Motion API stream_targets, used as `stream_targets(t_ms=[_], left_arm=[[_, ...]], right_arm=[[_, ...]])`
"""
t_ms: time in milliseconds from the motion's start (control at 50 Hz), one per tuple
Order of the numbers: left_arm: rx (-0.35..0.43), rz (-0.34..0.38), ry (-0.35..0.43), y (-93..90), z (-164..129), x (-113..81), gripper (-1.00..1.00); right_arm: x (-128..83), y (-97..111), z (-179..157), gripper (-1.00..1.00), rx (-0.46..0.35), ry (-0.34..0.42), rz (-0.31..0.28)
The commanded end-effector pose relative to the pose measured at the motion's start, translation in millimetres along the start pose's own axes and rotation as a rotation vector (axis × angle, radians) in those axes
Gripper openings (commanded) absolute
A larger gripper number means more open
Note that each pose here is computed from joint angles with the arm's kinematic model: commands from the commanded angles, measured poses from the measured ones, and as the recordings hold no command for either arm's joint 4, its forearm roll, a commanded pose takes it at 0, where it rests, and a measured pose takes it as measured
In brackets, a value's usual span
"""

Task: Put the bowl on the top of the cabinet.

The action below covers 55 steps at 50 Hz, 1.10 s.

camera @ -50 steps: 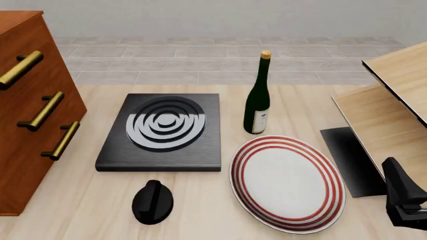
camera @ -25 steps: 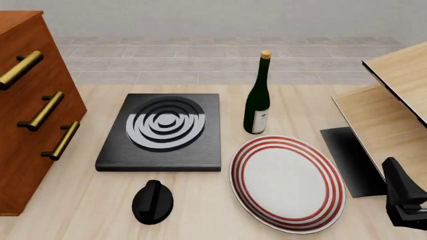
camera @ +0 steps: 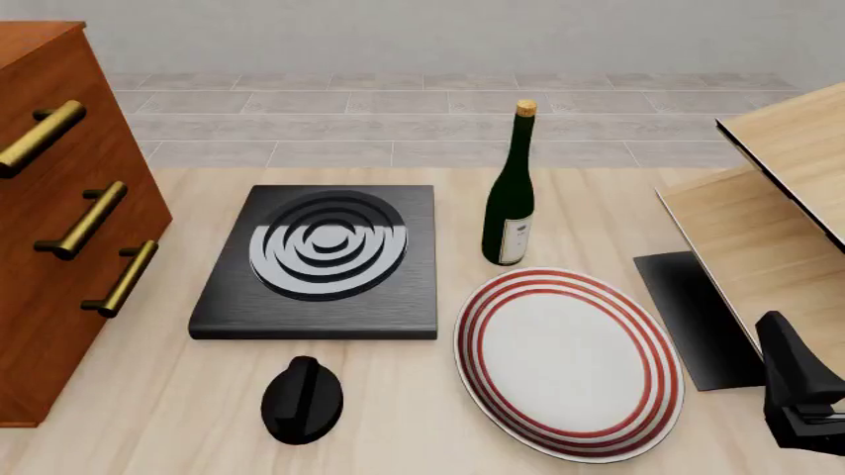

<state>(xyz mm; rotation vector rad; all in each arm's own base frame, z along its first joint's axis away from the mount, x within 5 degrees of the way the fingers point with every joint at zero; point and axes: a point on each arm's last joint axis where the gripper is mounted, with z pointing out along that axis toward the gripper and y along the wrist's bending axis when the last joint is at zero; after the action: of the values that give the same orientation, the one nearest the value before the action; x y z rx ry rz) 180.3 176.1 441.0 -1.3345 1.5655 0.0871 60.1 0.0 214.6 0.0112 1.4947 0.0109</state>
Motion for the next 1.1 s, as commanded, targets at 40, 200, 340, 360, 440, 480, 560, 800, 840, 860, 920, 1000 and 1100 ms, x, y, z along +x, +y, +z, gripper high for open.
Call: stream_targets(t_ms=[40,200,340,360,440,480,560,800,840,860,920,1000,1100], left_arm=[[0.007,0.001,0.043,-1.3,13.2,12.8,-1.00],[0.040,-0.005,0.031,-6.8,5.9,14.2,1.00],[0.051,-0.012,-0.005,-5.6,-4.7,8.8,1.00],[0.042,-0.008,-0.031,-1.7,-9.1,3.8,1.00],[0.057,-0.011,-0.012,-5.7,-8.5,8.7,1.00],[0.062,-0.012,-0.015,-6.2,-11.4,8.8,1.00],[0.074,-0.022,-0.023,-6.8,-20.7,9.3,1.00],[0.148,-0.051,-0.064,-10.7,-61.9,11.7,1.00],[0.167,-0.052,-0.074,-12.0,-71.0,11.6,1.00],[0.177,-0.060,-0.083,-11.3,-77.9,11.7,1.00],[0.192,-0.079,-0.102,-8.1,-93.0,13.2,1.00],[0.212,-0.108,-0.148,-2.6,-115.5,12.8,1.00],[0.233,-0.135,-0.172,3.3,-134.4,17.8,1.00]], right_arm=[[0.0,0.0,0.0,1.00,0.000,0.000,0.000],[0.0,0.0,0.0,1.00,0.000,0.000,0.000],[0.0,0.0,0.0,1.00,0.000,0.000,0.000],[0.0,0.0,0.0,1.00,0.000,0.000,0.000],[0.0,0.0,0.0,1.00,0.000,0.000,0.000],[0.0,0.0,0.0,1.00,0.000,0.000,0.000],[0.0,0.0,0.0,1.00,0.000,0.000,0.000],[0.0,-0.1,0.0,1.00,0.001,0.000,0.000],[0.0,0.0,0.0,1.00,0.000,0.000,0.000],[0.0,0.0,0.1,1.00,0.000,0.000,0.000],[0.0,0.0,0.1,1.00,0.000,0.000,0.000],[0.0,0.0,0.0,1.00,0.000,0.000,0.000],[0.0,0.0,0.0,1.00,0.000,0.000,0.000]])
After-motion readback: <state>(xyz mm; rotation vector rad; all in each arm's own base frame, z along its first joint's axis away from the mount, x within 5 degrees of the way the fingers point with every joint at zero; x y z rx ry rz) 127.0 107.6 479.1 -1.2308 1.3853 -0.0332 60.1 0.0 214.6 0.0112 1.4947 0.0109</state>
